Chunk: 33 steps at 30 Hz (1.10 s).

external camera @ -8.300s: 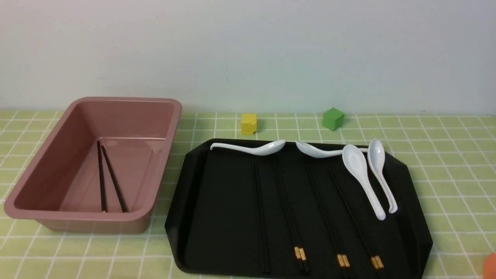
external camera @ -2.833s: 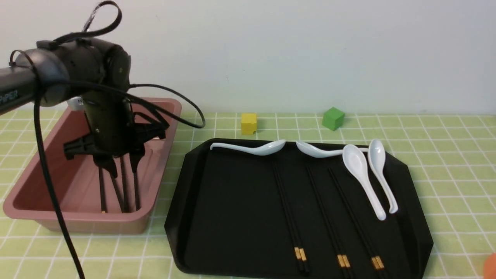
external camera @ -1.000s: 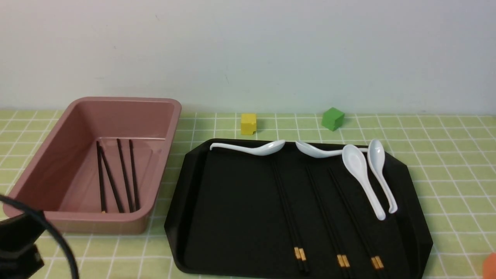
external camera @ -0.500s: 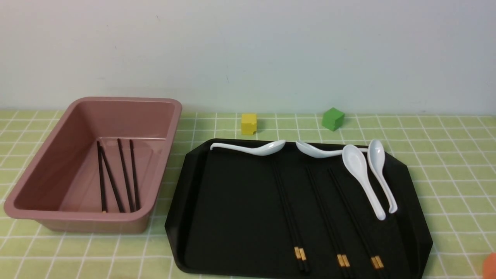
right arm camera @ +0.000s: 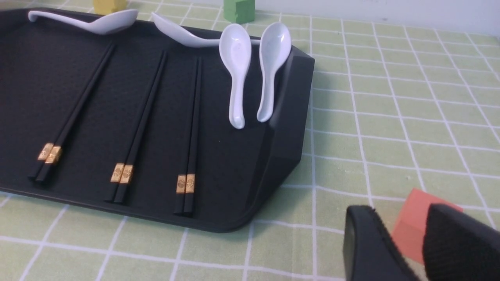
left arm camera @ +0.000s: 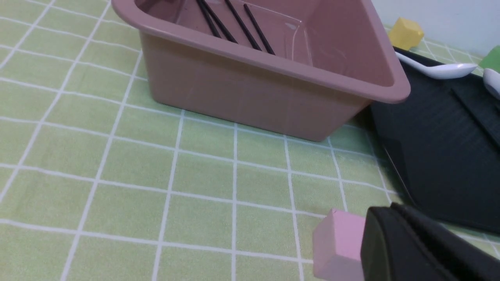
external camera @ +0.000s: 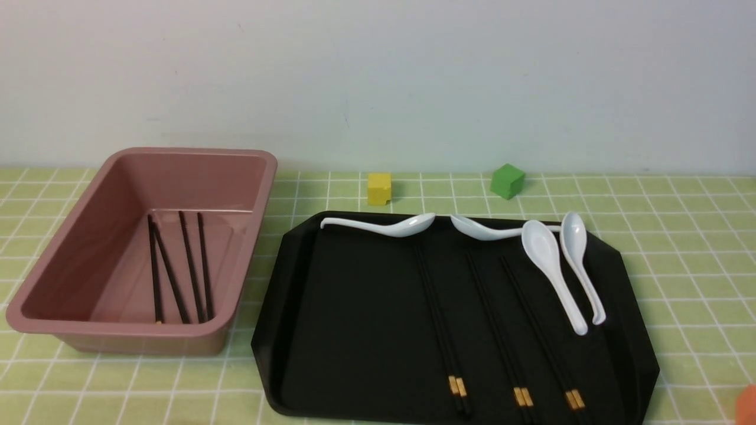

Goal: On green tablecloth take chopsticks from black tray and put them in box.

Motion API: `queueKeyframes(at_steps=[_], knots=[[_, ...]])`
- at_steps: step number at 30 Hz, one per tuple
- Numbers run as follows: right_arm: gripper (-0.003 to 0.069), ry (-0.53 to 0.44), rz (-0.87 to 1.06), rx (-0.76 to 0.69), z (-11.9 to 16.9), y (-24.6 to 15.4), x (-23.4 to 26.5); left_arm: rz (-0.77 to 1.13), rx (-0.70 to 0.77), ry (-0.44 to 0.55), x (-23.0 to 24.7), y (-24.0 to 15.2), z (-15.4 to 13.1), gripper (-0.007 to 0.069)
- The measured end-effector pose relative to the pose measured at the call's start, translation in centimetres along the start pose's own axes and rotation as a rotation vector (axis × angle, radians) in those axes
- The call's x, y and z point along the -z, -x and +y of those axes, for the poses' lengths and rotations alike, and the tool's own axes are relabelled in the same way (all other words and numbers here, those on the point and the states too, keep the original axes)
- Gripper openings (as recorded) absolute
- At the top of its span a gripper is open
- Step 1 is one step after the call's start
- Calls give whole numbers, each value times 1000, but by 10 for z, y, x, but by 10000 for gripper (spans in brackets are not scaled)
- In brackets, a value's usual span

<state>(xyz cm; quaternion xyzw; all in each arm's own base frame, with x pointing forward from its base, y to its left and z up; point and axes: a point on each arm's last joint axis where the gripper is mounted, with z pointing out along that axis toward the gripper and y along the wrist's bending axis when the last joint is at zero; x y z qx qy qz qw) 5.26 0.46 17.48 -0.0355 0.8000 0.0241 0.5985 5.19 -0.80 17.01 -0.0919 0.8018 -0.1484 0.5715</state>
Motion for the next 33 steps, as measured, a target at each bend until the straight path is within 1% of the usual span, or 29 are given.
queueKeyframes(at_steps=[33], knots=[[239,0,0,0,0,0,0,0,0,0,0,0,0,1]])
